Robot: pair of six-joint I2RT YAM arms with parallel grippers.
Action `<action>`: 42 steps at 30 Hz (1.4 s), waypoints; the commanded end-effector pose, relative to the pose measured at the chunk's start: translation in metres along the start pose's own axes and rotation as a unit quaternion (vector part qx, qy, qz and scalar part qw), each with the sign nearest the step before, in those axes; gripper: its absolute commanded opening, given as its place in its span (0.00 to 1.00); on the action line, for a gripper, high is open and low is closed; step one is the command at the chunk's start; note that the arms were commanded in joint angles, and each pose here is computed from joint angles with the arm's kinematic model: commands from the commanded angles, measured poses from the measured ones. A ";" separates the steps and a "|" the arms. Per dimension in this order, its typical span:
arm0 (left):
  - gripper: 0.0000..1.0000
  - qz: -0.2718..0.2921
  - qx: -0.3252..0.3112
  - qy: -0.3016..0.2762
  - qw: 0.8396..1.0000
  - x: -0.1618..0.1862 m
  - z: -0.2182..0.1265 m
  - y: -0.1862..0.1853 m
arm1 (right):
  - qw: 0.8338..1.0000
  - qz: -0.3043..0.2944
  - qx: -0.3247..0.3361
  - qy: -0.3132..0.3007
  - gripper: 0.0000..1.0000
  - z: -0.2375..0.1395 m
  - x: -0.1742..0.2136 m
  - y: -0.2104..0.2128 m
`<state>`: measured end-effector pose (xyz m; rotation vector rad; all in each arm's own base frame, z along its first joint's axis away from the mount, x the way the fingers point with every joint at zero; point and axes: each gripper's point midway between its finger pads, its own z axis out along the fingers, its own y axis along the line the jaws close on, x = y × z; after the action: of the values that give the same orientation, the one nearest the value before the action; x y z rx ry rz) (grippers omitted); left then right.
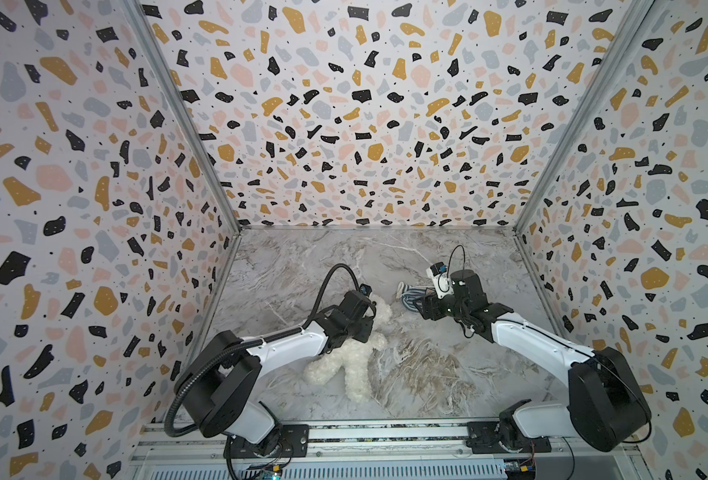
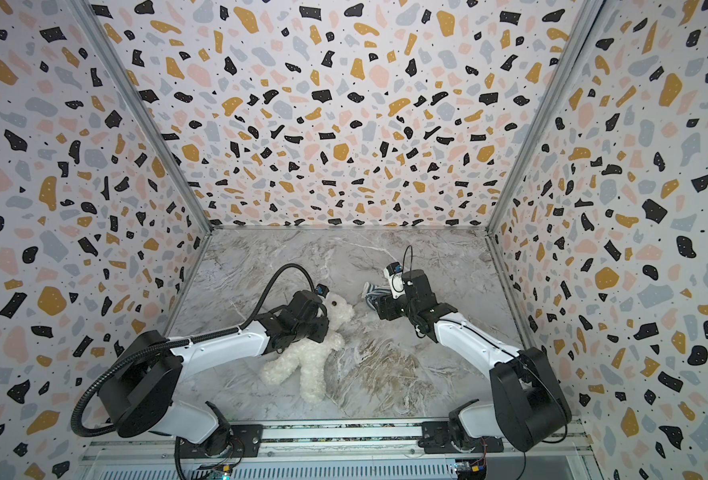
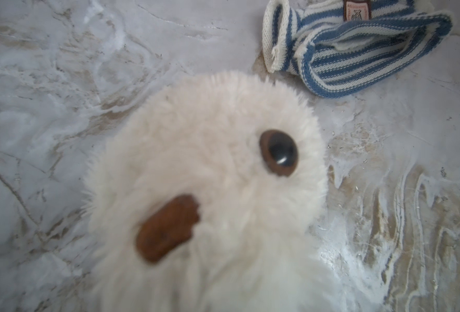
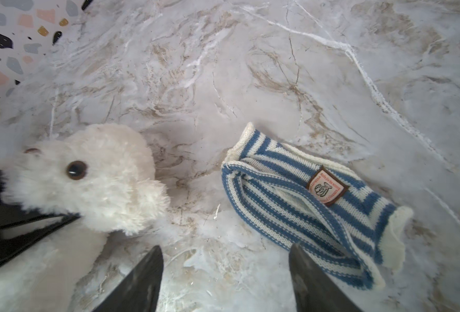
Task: Dress the teddy bear
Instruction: 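Grasp the striped sweater's edge with the right gripper and lift it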
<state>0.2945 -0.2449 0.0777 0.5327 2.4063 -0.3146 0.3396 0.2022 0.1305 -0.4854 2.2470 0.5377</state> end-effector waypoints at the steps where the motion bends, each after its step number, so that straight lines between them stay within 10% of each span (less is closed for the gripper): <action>1: 0.19 -0.002 0.015 -0.025 1.000 -0.007 -0.007 -0.005 | 1.000 -0.013 0.003 0.001 0.73 0.008 -0.012 -0.007; 30: 0.11 -0.044 -0.011 -0.067 0.997 -0.002 -0.030 0.018 | 0.994 0.007 -0.017 0.104 0.65 0.083 0.047 -0.007; 42: 0.14 -0.061 -0.021 -0.071 0.995 0.002 -0.034 0.030 | 0.991 0.008 -0.096 0.097 0.66 0.101 0.045 0.056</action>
<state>0.2831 -0.2093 0.0916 0.3776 2.3454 -0.3343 0.3431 0.2703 0.0356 -0.6335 2.4271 0.6490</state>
